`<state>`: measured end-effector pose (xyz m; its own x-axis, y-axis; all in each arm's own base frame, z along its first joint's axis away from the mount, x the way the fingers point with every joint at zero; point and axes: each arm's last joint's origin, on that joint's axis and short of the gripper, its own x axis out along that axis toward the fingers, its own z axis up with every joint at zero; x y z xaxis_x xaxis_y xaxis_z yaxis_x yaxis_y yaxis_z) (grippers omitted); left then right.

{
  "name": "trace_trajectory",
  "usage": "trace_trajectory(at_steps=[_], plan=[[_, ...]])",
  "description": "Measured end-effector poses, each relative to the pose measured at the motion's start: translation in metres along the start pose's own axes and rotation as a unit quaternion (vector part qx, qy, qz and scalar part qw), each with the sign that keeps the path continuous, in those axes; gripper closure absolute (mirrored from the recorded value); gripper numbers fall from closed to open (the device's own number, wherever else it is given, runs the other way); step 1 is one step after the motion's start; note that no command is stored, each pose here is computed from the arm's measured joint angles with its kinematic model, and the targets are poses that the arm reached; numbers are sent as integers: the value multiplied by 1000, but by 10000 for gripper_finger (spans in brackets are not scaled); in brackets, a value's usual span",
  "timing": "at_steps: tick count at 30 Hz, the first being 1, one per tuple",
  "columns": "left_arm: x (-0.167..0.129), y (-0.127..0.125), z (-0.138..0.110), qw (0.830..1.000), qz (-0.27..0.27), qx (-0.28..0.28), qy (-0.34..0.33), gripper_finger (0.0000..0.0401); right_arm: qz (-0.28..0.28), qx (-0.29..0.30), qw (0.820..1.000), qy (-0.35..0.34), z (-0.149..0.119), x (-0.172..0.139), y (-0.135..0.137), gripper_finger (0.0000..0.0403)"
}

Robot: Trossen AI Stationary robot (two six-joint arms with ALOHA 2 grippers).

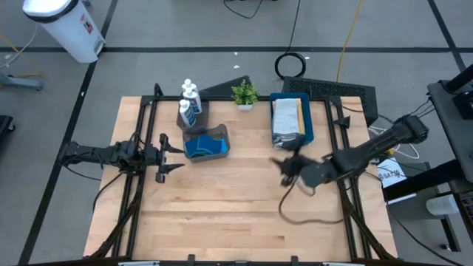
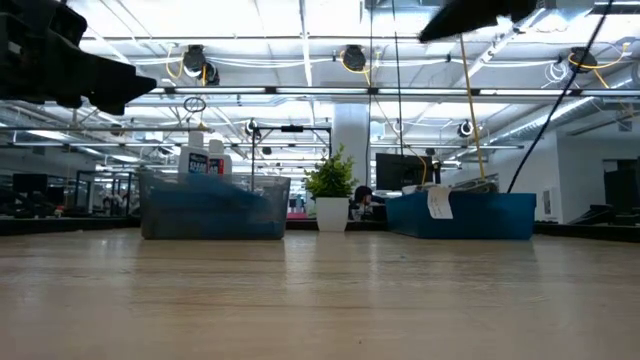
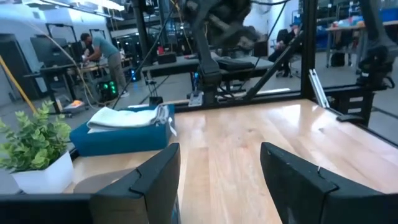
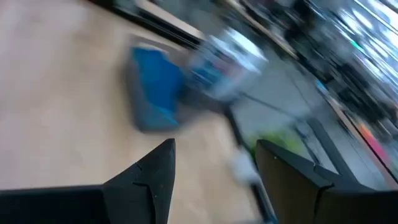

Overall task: Pick & Place Kitchen Items
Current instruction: Return to Home Position

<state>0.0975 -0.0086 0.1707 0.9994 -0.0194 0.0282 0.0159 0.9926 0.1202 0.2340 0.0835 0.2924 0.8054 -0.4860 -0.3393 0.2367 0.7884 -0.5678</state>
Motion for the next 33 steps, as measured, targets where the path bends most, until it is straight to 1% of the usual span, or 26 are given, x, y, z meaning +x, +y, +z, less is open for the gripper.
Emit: trace_trajectory(at_steps=[2,3,4,7,9,13,15,19,24,28,31,33], plan=[[0,0,1,1000,1,-2,-4,176,-36,41,998,15,-17,-9,-11,206],[0,0,1,1000,1,-2,-5,176,-38,66,997,19,-27,-13,-14,206],[0,0,1,1000,2,-2,-7,176,-27,83,996,21,-36,-17,-17,206],[0,0,1,1000,2,-2,-10,176,35,104,994,9,-62,-26,-22,206],[0,0,1,1000,2,-3,-10,176,57,132,990,-11,-75,-28,-26,206],[0,0,1,1000,2,-3,-10,176,72,195,976,-71,-97,-32,-40,206],[0,0,1,1000,2,-3,-10,176,75,207,971,-92,-111,-31,-43,206],[0,0,1,1000,2,-3,-10,176,62,245,958,-136,-134,-26,-47,206],[0,0,1,1000,2,-3,-10,176,49,261,950,-163,-155,-18,-50,206],[0,0,1,1000,2,-3,-10,176,61,277,944,-167,-167,-14,-54,206],[0,0,1,1000,2,-3,-10,176,82,274,941,-178,-173,-13,-56,206],[0,0,2,1000,2,-3,-11,176,86,274,939,-188,-177,-12,-57,206]])
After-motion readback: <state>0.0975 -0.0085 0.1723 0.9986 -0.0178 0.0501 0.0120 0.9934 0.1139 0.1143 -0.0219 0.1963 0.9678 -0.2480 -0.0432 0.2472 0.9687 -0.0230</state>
